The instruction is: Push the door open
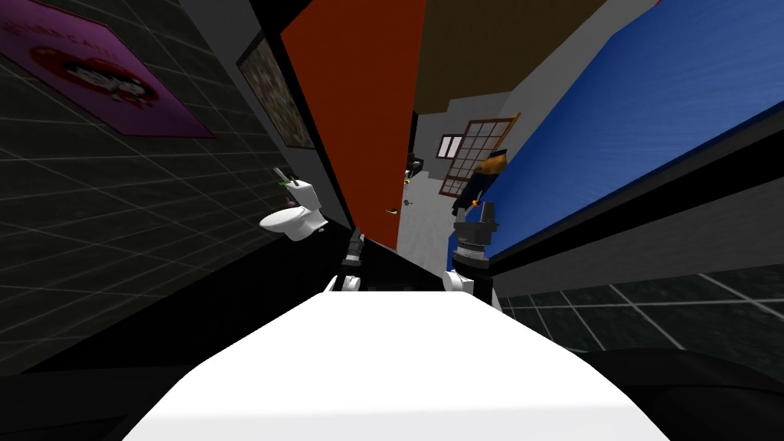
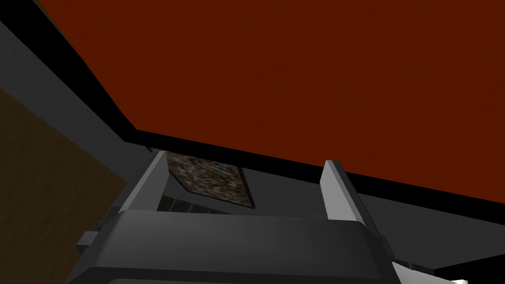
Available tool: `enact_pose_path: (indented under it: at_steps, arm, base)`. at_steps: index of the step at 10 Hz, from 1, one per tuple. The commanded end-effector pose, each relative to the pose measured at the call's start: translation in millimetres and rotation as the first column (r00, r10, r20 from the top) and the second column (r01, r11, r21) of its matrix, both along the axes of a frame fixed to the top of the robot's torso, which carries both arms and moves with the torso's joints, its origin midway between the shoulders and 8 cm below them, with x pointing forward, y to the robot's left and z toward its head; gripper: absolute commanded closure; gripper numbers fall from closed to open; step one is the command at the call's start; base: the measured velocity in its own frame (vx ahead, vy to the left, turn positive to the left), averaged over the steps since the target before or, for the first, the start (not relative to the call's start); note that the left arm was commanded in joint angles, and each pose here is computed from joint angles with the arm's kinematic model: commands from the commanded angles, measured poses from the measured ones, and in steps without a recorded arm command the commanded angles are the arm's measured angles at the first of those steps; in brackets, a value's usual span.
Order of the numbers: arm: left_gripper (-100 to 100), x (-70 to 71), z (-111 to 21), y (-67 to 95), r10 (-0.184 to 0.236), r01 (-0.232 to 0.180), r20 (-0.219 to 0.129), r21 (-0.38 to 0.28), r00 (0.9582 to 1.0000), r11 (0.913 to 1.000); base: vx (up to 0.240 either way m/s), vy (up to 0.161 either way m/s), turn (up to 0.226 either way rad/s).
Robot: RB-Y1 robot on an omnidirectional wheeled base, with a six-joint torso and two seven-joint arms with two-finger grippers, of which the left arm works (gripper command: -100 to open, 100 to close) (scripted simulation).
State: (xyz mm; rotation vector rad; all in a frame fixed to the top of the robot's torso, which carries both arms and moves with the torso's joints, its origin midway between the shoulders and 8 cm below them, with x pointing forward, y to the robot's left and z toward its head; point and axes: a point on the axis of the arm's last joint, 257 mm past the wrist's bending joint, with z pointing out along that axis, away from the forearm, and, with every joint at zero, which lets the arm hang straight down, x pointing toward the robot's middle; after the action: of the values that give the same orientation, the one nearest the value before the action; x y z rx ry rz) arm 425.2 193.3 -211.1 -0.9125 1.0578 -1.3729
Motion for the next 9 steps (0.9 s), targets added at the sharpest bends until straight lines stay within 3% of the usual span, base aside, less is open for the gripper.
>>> enact_pose_path:
  at_steps: [1,5,9]
  arm:
    - [-100,-2.2,-12.0,-6.2,-0.013,0.013,-0.019,-0.001,0.9997,0.9999]
    - [-100,-3.8,-40.4,-19.2,-0.042,0.042,-0.065,-0.002,0.997,0.9991]
    - [-100,-7.1,-67.3,-31.7,-0.07,0.07,-0.109,-0.003,0.9916,0.9975]
  base:
    - [0.093,0.032,-0.094]
    - [0.09,0.031,-0.073]
    - [0.095,0.036,-0.08]
